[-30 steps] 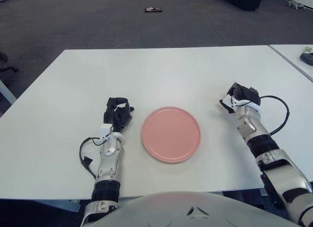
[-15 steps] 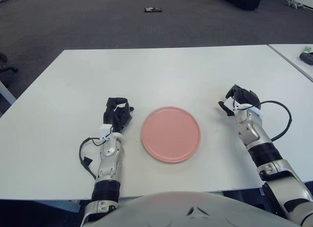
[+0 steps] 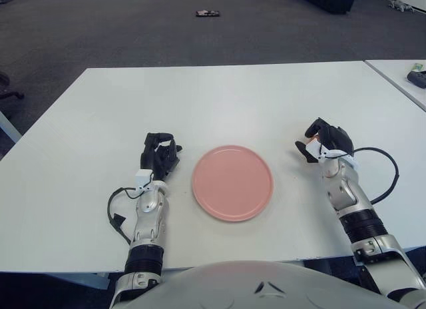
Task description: Put the apple into the plate.
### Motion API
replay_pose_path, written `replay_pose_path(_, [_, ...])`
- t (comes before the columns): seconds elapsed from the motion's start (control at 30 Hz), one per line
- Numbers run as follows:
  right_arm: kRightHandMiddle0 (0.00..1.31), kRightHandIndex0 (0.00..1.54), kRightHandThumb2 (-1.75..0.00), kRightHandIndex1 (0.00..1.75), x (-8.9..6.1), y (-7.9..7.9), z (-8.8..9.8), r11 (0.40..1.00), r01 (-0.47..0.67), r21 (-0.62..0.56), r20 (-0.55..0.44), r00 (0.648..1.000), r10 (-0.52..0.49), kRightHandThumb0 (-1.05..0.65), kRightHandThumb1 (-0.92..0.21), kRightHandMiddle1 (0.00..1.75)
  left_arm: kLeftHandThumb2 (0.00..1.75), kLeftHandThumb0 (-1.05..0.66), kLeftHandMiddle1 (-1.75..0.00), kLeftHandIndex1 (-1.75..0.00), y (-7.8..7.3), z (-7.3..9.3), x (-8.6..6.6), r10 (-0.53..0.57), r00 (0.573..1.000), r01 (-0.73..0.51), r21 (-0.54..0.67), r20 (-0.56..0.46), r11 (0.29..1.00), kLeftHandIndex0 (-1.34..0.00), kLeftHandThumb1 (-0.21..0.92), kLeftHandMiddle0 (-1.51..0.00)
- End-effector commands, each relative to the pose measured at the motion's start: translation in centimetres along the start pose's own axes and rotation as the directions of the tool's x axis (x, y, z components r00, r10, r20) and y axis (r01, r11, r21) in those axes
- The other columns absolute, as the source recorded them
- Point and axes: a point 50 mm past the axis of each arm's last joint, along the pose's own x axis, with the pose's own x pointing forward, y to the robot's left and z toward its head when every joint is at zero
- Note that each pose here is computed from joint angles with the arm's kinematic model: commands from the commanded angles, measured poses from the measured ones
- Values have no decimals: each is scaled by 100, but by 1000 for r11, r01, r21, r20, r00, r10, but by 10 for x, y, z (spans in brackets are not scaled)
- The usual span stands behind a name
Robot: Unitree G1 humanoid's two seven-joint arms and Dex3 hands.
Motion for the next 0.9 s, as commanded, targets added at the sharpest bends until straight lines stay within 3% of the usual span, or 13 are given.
replay_pose_path(0.0, [53,101,-119,175,1,-7,7,997,56,49,39,998,-58,-45,-42,175,65,-36,-137,-175,4,-16,-7,18,996,-18,-2,-91,1000,-25,83,-52])
replay_pose_path(0.5, [63,103,-135,175,-7,-16,13,944,136,301,147,971,-187,-49,-29,175,63,-35,-138,-175,3,-16,-7,16,996,-16,7,-89,1000,-23,85,-50])
replay_pose_path(0.87, [68,117,-142,175,-11,-20,17,853,123,507,225,936,-269,-51,-24,175,62,-35,-141,-175,3,-16,-7,16,996,-16,6,-85,1000,-23,86,-52])
